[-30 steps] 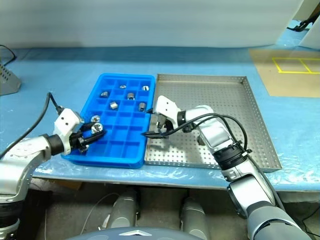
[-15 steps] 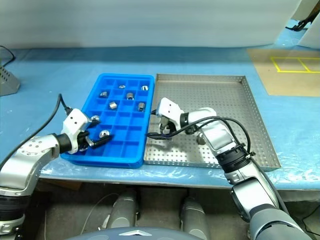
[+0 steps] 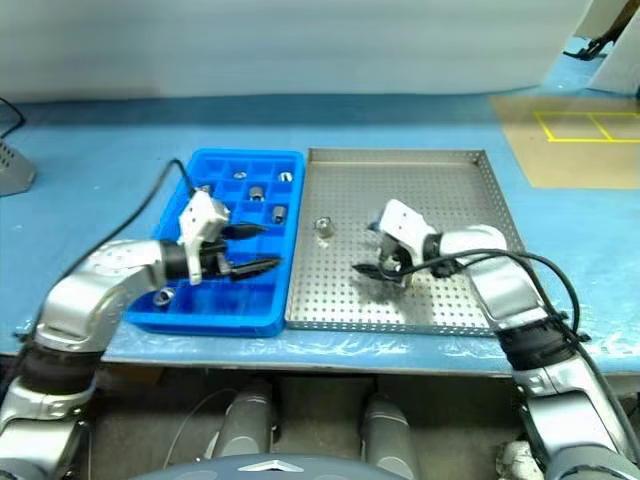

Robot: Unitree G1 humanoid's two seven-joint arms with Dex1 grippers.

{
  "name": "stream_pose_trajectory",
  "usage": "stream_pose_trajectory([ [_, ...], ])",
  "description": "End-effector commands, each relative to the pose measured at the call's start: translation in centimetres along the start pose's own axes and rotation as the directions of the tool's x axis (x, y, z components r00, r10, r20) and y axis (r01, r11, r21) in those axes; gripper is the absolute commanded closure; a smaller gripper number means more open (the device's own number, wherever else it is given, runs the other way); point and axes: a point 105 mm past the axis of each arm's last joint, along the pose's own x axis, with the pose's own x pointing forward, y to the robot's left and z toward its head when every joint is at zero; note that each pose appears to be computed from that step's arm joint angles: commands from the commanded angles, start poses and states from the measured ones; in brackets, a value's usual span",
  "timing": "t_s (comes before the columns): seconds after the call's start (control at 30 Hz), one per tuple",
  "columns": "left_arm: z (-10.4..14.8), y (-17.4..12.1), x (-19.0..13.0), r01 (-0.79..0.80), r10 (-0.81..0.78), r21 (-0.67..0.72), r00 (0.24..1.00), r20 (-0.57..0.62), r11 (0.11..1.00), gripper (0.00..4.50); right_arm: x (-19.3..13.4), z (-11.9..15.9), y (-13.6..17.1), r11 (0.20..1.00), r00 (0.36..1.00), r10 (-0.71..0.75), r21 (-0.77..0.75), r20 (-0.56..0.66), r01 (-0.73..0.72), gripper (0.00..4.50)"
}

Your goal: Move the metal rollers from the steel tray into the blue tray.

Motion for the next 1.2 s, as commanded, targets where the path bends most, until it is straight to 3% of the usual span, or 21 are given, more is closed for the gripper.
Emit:
stream_pose_trajectory([
  [0.03,0.8,-0.9,1.5,0.090,-0.091,0.013,0.995,0.032,0.996,0.41,-1.5,0.9,-0.7,0.997,0.997,-0.074,-0.002,0.028,0.074,0.00],
  [0.53,1.7,-1.2,3.6,0.186,-0.187,0.017,0.982,0.023,0.982,0.41,-1.1,-3.7,0.6,0.977,0.985,-0.159,0.131,-0.068,0.167,0.00],
  [0.83,0.7,-0.6,3.8,0.143,-0.142,0.058,0.990,-0.016,0.988,0.41,-0.5,-3.6,0.9,0.981,0.989,-0.137,0.128,-0.060,0.144,0.00],
  [0.93,0.6,-0.2,3.5,0.126,-0.125,0.055,0.992,-0.018,0.991,0.36,-0.3,-3.6,0.8,0.984,0.988,-0.135,0.105,-0.067,0.142,0.63],
  [1.13,0.3,0.2,3.3,0.116,-0.115,0.053,0.993,-0.019,0.992,0.36,0.0,-3.3,0.6,0.987,0.990,-0.132,0.085,-0.058,0.137,2.68],
  [1.2,0.2,0.2,3.3,0.114,-0.113,0.052,0.993,-0.017,0.992,0.36,0.0,-3.5,0.2,0.984,0.986,-0.152,0.079,-0.069,0.157,2.92],
])
